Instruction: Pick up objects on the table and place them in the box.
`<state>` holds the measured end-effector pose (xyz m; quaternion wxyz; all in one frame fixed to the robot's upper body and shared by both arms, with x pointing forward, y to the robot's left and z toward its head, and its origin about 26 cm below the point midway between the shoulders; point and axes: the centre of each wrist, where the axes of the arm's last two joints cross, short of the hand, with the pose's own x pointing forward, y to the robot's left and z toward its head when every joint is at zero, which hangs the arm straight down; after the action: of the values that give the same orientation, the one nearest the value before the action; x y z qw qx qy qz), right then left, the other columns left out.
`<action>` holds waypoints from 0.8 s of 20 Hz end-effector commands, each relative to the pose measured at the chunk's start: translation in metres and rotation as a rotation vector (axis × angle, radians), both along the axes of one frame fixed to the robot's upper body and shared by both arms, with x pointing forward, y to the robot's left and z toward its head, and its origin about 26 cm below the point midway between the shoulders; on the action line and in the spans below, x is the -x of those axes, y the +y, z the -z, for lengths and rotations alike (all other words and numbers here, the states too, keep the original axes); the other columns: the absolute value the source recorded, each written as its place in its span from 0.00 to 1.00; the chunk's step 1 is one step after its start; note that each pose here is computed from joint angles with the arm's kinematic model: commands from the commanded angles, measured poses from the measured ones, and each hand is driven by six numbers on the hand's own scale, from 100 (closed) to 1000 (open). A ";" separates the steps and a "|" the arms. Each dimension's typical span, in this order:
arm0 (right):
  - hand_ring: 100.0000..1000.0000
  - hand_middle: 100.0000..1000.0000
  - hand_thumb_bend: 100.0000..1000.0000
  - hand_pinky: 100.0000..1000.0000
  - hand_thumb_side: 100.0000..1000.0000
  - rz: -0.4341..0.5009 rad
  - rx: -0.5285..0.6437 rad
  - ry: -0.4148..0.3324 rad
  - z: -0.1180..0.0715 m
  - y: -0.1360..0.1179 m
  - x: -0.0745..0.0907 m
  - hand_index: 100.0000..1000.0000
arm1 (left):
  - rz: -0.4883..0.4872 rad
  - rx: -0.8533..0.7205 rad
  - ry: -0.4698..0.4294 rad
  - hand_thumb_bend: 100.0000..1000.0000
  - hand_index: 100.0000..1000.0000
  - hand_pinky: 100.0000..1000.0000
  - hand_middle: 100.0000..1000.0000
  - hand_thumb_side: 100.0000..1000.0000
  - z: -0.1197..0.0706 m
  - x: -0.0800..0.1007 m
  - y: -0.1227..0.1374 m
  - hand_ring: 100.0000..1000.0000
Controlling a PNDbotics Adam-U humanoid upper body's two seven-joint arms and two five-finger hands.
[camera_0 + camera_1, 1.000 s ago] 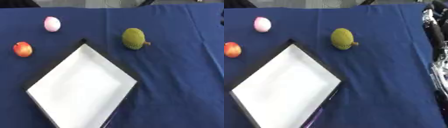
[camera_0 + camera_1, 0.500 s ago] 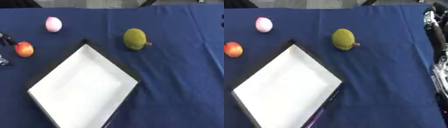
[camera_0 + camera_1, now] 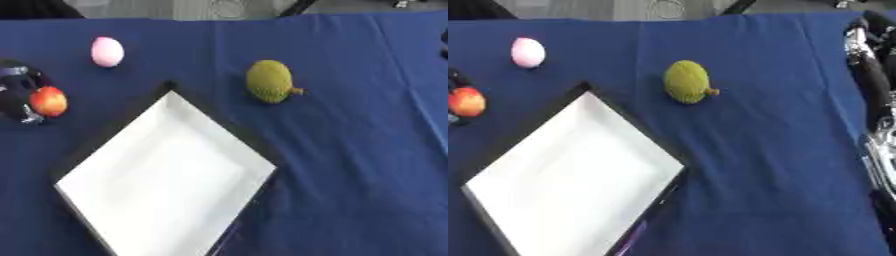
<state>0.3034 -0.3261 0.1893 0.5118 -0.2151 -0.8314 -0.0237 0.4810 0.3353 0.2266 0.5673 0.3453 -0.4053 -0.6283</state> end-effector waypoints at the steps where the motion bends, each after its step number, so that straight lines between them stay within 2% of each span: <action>1: 0.86 0.84 0.00 0.87 0.63 -0.007 0.019 -0.021 -0.008 0.000 0.000 0.88 | -0.030 0.003 -0.072 0.39 0.87 0.81 0.77 0.14 -0.016 -0.003 -0.002 0.81; 4: 0.86 0.84 0.00 0.87 0.63 -0.013 0.017 -0.024 -0.009 0.002 0.000 0.88 | -0.049 -0.001 -0.078 0.33 0.81 0.79 0.74 0.13 -0.011 -0.006 -0.003 0.80; 5: 0.86 0.84 0.00 0.87 0.63 -0.013 0.016 -0.024 -0.009 0.002 0.000 0.88 | -0.052 -0.004 -0.081 0.29 0.79 0.78 0.72 0.14 -0.010 -0.007 -0.004 0.78; 8: 0.86 0.84 0.00 0.87 0.63 -0.017 0.017 -0.023 -0.009 0.003 0.000 0.88 | -0.054 0.013 -0.099 0.06 0.64 0.75 0.65 0.10 -0.008 -0.007 -0.004 0.74; 10: 0.86 0.84 0.00 0.87 0.63 -0.017 0.017 -0.023 -0.009 0.003 0.000 0.88 | -0.040 0.027 -0.120 0.03 0.63 0.74 0.63 0.08 -0.011 -0.006 -0.005 0.73; 12: 0.86 0.84 0.00 0.87 0.63 -0.014 0.019 -0.021 -0.008 0.002 0.000 0.88 | -0.011 0.043 -0.144 0.03 0.64 0.75 0.64 0.08 -0.023 -0.002 -0.007 0.73; 16: 0.86 0.84 0.00 0.87 0.63 -0.008 0.026 -0.018 -0.008 0.000 0.001 0.88 | 0.056 0.047 -0.199 0.02 0.64 0.75 0.64 0.06 -0.063 0.015 -0.016 0.73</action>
<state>0.3044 -0.3230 0.1888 0.5143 -0.2092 -0.8314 -0.0218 0.4753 0.3146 0.2581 0.5349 0.3626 -0.4681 -0.6027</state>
